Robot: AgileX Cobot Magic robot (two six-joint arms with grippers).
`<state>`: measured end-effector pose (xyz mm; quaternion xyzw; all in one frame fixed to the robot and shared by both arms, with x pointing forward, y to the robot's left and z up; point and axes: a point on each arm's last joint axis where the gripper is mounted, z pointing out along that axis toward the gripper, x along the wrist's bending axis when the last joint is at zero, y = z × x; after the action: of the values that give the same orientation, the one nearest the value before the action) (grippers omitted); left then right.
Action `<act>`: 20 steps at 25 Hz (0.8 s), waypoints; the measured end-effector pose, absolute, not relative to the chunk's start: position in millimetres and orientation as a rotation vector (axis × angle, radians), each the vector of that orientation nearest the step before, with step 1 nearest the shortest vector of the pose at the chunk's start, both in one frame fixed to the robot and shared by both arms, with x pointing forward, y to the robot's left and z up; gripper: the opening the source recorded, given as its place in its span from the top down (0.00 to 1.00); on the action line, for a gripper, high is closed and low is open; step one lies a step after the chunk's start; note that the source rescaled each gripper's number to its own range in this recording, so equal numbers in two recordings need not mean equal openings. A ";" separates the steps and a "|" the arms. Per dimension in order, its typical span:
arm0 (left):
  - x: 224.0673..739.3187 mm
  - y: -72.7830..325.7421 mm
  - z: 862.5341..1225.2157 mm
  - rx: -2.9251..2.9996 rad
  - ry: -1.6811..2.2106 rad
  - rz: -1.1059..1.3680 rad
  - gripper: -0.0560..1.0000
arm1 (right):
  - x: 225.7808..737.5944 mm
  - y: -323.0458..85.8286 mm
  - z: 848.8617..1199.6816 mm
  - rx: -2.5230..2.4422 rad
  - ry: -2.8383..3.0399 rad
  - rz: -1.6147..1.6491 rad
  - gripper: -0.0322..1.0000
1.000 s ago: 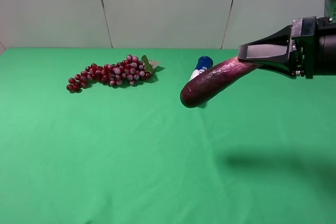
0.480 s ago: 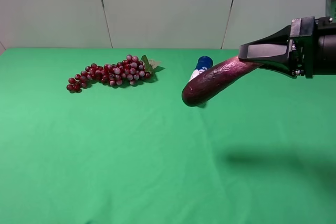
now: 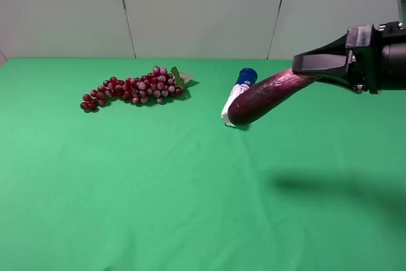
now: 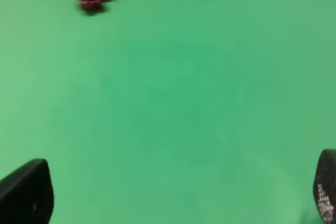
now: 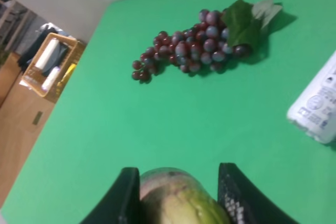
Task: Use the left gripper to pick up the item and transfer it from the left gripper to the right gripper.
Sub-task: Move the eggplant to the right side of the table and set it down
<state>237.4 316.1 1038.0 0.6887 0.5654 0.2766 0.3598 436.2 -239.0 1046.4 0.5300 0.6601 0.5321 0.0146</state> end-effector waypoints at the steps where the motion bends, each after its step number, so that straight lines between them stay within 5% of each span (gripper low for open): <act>1: 236.6 316.1 1038.0 1.746 1.505 0.738 0.00 | 436.5 -239.5 1046.0 1.648 2.054 1.645 0.95; 20: 227.2 313.7 1038.0 1.423 1.883 0.961 0.00 | 442.5 -250.7 1039.0 1.748 1.957 1.472 0.95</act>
<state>227.2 313.7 1038.0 0.5339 0.7066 0.3607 0.2924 442.5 -250.7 1039.0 0.5798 0.6490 0.4882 0.0661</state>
